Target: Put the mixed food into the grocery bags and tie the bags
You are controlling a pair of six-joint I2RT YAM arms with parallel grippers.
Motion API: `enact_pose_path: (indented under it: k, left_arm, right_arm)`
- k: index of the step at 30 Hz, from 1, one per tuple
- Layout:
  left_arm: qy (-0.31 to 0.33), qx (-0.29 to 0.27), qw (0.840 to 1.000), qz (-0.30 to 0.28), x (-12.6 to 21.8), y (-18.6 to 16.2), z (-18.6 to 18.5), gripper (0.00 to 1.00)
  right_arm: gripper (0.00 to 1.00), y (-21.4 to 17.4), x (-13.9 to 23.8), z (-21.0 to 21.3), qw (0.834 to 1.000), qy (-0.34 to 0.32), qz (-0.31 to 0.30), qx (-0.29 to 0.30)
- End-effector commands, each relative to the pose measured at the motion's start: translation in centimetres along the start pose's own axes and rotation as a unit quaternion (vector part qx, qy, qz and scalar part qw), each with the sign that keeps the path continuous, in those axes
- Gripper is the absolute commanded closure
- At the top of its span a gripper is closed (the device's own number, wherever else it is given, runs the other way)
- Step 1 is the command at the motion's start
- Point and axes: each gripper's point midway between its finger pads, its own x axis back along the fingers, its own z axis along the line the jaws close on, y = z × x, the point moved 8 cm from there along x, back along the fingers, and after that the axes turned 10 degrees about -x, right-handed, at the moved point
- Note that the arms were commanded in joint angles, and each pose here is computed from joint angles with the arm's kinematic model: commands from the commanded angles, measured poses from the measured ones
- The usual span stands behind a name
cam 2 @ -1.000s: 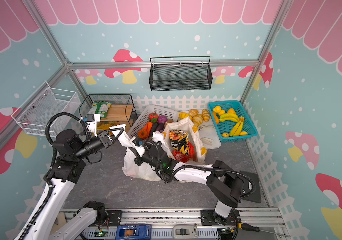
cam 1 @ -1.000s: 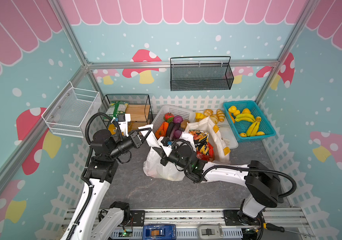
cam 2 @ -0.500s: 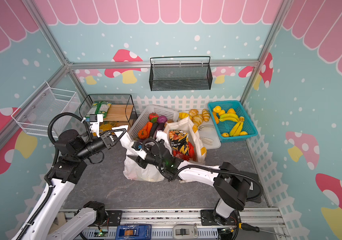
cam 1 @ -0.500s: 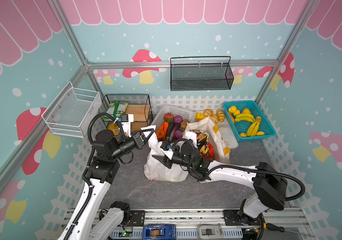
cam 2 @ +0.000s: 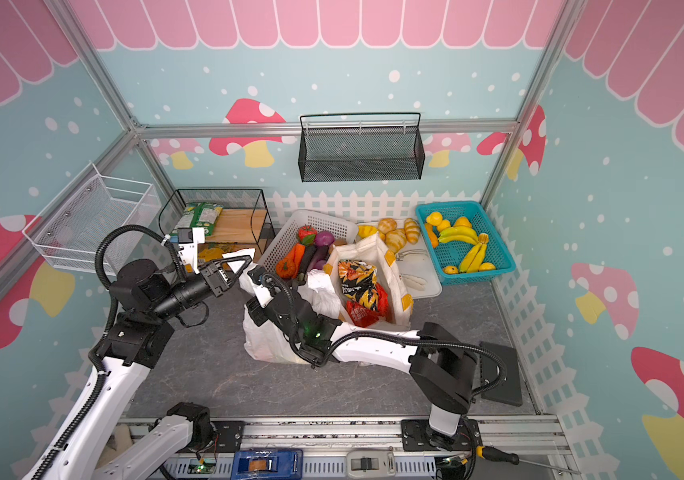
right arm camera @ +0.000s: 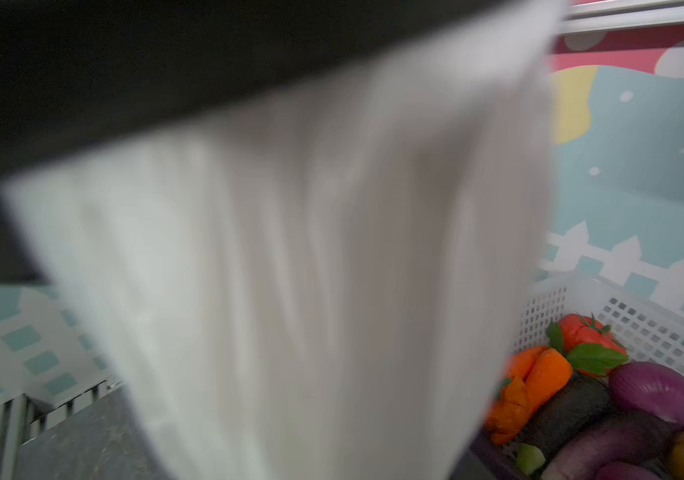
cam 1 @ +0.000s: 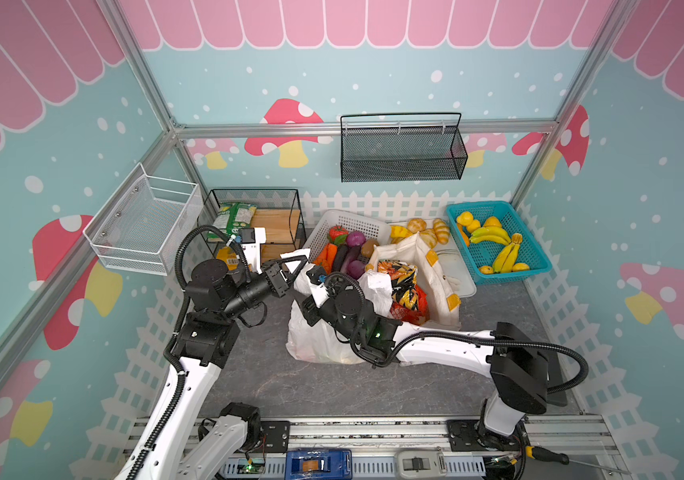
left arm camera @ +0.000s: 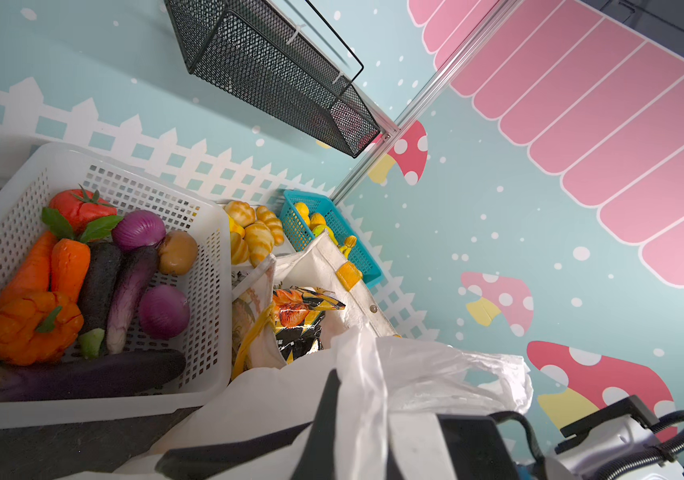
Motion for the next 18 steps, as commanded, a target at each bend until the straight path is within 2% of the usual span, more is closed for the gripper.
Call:
enact_pose_path:
  k: [1,3,6,10,15,18]
  left_arm:
    - [-0.001,-0.014,1.0,-0.025,0.5,1.1,-0.9,1.0]
    - [0.004,-0.013,1.0,-0.026,0.5,1.1,-0.8,1.0]
    - [0.008,-0.012,1.0,-0.026,0.4,1.1,-0.6,1.0]
    - [0.015,-0.013,1.0,-0.022,0.2,1.2,-0.4,1.0]
    - [0.034,-0.021,0.999,-0.017,0.2,1.3,-0.1,1.0]
    - [0.047,-0.024,0.999,-0.013,0.2,1.3,0.3,1.0]
  right_arm:
    - [0.59,-3.0,-0.8,-1.2,0.998,-0.056,0.015,-0.034]
    - [0.61,-4.2,-0.8,-1.5,0.997,-0.055,0.029,-0.034]
    - [0.6,-3.6,-0.2,-1.3,0.999,-0.041,0.03,-0.015]
    - [0.43,-1.1,1.0,-1.0,0.999,-0.026,0.025,0.041]
    - [0.2,1.7,2.5,-0.1,0.991,0.018,0.067,0.117]
    - [0.17,3.4,3.9,0.4,0.982,0.046,0.088,0.162]
